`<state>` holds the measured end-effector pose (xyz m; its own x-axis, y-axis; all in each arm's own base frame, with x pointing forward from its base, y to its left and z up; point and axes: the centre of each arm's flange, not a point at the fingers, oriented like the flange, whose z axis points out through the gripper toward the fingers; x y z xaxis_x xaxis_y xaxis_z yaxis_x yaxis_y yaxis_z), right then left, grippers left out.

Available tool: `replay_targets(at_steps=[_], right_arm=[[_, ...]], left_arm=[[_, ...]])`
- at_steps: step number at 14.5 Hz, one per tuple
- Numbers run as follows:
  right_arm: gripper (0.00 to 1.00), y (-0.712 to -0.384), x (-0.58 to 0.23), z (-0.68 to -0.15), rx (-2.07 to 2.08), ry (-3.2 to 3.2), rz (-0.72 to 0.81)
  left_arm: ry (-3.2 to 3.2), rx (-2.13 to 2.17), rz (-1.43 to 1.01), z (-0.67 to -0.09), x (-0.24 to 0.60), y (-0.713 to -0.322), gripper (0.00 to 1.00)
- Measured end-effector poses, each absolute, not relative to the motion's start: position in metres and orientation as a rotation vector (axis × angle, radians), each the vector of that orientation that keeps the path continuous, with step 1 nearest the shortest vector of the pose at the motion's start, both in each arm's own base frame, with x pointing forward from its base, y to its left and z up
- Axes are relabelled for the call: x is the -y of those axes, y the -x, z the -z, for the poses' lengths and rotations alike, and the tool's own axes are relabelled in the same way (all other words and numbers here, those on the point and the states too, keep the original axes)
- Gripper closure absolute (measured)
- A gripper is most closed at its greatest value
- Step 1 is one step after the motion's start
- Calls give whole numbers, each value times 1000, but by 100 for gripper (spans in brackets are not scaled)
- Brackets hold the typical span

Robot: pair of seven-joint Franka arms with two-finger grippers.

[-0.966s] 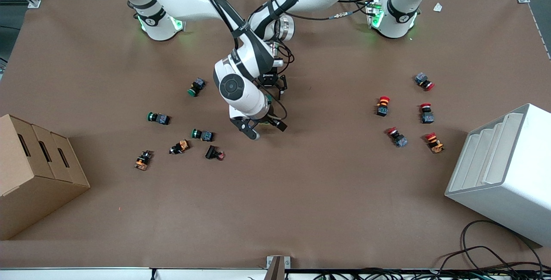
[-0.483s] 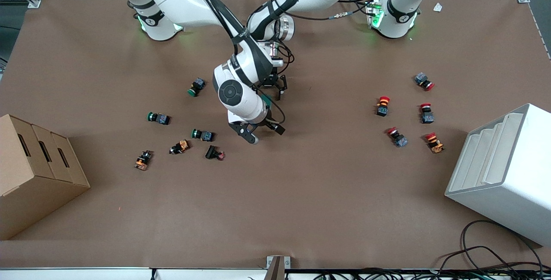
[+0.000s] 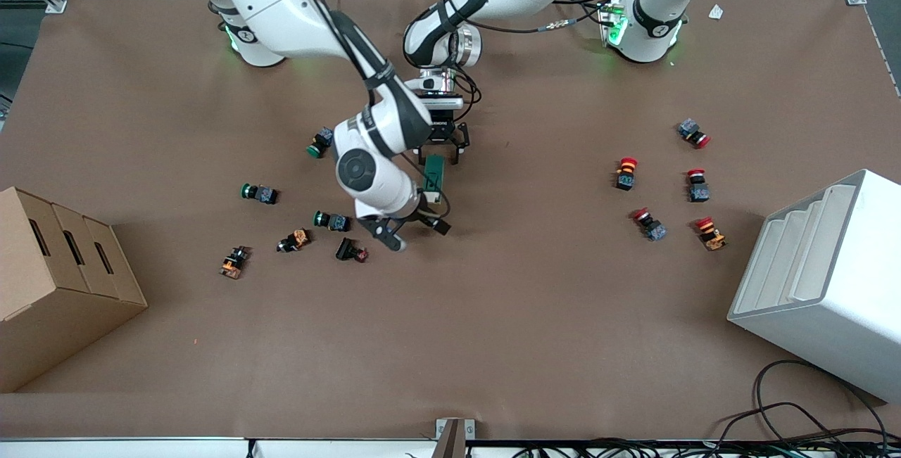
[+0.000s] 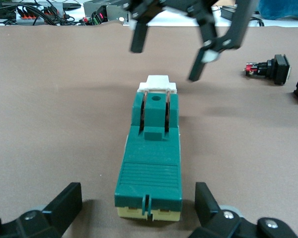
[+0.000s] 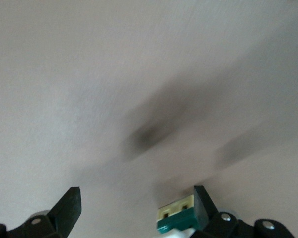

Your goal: Close load switch with both arms

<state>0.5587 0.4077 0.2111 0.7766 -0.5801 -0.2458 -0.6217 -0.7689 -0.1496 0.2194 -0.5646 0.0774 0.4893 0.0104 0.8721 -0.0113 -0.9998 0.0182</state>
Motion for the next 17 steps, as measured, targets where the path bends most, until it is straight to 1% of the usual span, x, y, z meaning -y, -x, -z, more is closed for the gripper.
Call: replay_targets(at_steps=[3, 5, 8, 12, 15, 17], right_arm=[[0, -592, -348, -258, -783, 2855, -322], [0, -611, -287, -304, -628, 2953, -325], [0, -629, -180, -365, -373, 3037, -339], [0, -633, -56, -424, -97, 3148, -281], [0, -622, 0, -469, -12, 3173, -266], [0, -615, 35, -499, 23, 3163, -270]], left_arm=[[-2692, -3, -1576, -78, 565, -221, 0], [-2693, -20, -1576, -80, 566, -225, 0], [-2753, -145, -1538, -98, 580, -241, 0], [-2853, -320, -1413, -152, 613, -265, 0], [-2933, -400, -1296, -195, 627, -280, 0], [-3031, -365, -1203, -227, 625, -295, 0]])
